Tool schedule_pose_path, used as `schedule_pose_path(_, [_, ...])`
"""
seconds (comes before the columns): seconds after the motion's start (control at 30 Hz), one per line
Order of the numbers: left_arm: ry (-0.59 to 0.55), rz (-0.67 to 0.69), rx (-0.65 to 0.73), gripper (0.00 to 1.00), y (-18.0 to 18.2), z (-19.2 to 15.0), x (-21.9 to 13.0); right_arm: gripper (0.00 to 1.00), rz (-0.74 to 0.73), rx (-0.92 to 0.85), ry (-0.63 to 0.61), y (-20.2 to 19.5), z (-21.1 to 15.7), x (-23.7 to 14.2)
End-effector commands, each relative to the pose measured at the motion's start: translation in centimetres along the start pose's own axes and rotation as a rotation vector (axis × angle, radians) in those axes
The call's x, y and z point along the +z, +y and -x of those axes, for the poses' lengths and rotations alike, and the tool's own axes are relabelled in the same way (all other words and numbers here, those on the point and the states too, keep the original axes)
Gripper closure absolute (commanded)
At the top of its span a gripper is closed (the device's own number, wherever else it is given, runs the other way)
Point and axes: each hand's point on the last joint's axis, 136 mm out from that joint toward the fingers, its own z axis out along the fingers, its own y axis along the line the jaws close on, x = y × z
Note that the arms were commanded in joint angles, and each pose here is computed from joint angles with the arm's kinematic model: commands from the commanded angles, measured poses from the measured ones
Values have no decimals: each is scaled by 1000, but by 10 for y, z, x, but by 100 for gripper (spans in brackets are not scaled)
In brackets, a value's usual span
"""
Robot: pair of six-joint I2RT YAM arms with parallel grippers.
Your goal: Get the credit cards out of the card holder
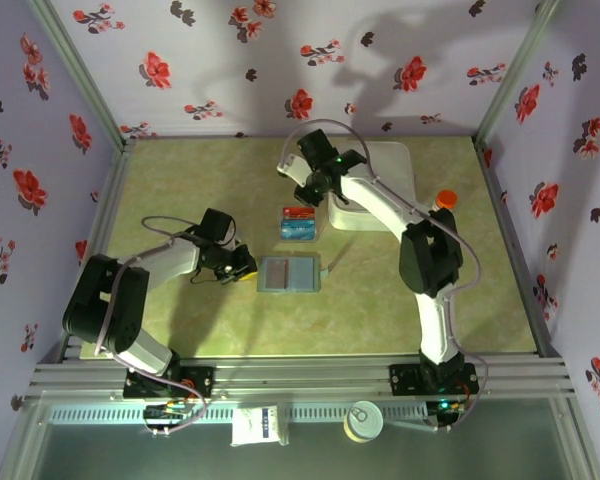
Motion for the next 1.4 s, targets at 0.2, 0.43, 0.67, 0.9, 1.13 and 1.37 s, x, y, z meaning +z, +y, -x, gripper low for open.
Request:
schedule_pose_path(0.2, [31, -28, 14, 91, -5, -5, 7, 74, 9, 432, -157, 52, 14, -42])
schedule_pose_path(0.43, [55, -30, 34, 92, -8, -13, 13, 79, 136, 694, -185, 89, -8, -43])
schedule_pose_path(0.67, [68, 1, 34, 92, -2, -19, 19, 82, 214, 858, -173, 108, -29, -44])
schedule_pose_path(0.9, [83, 18, 36, 93, 1, -28, 21, 84, 293, 928, -108, 133, -46, -35])
schedule_pose_path(1.13, [96, 33, 33, 93, 7, -34, 22, 84, 337, 945, -94, 151, -47, -30])
schedule_pose_path(1.37, [91, 28, 41, 93, 2, -33, 18, 84, 422, 1020, -61, 171, -43, -15])
